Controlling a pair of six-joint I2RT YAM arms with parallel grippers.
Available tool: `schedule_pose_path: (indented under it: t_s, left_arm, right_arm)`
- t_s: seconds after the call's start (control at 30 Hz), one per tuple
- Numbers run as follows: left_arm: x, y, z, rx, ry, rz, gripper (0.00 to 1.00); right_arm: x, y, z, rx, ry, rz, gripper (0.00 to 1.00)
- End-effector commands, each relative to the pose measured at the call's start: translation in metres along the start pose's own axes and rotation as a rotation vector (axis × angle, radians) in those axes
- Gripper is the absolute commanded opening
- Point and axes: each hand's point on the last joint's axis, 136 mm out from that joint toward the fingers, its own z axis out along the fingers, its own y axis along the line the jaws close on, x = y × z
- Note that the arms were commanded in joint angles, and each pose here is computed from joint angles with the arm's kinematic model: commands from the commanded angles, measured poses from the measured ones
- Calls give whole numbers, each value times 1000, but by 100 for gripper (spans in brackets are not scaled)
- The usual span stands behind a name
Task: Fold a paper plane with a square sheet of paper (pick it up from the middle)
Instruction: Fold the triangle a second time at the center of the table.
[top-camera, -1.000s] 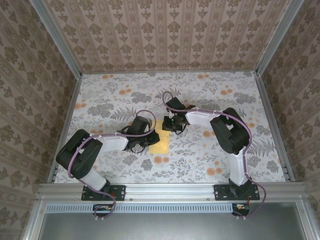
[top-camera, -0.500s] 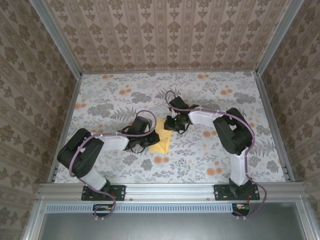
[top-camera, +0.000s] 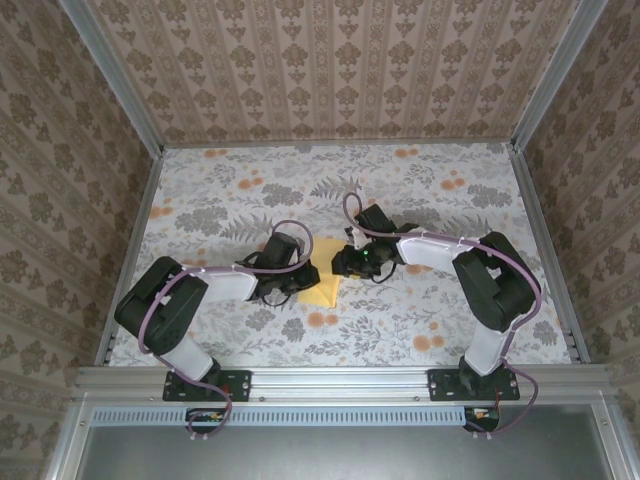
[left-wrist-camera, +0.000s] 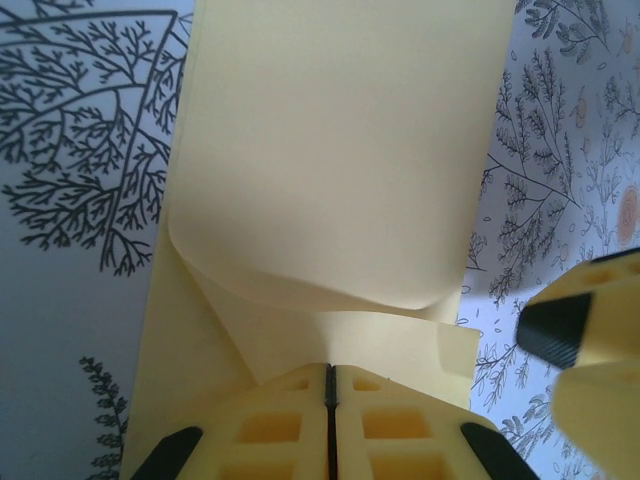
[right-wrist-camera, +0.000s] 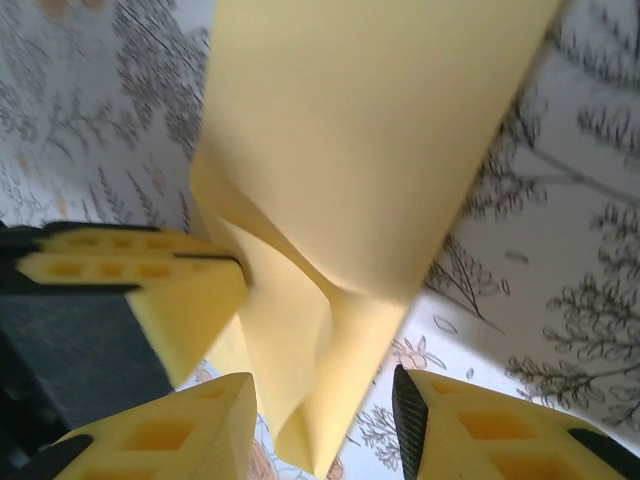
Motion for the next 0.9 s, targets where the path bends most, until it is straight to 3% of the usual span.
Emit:
schedule_pose_path:
  t_s: [0.0, 0.4, 0.7, 0.87]
  left_arm:
    - [-8, -12, -4, 42, -25, -5, 10]
    - [-8, -14, -7, 48, -28, -2, 10]
    - [-8, -19, -7, 67, -19, 10, 10]
    - [-8, -23, -7, 82, -11, 19, 10]
  right_arm:
    - [3, 13, 2, -80, 18, 20, 44]
    - [-1, 11, 20, -91, 45, 41, 39]
    - [-7, 8, 23, -64, 35, 12, 12]
    - [-10, -1, 23, -14, 24, -5, 8]
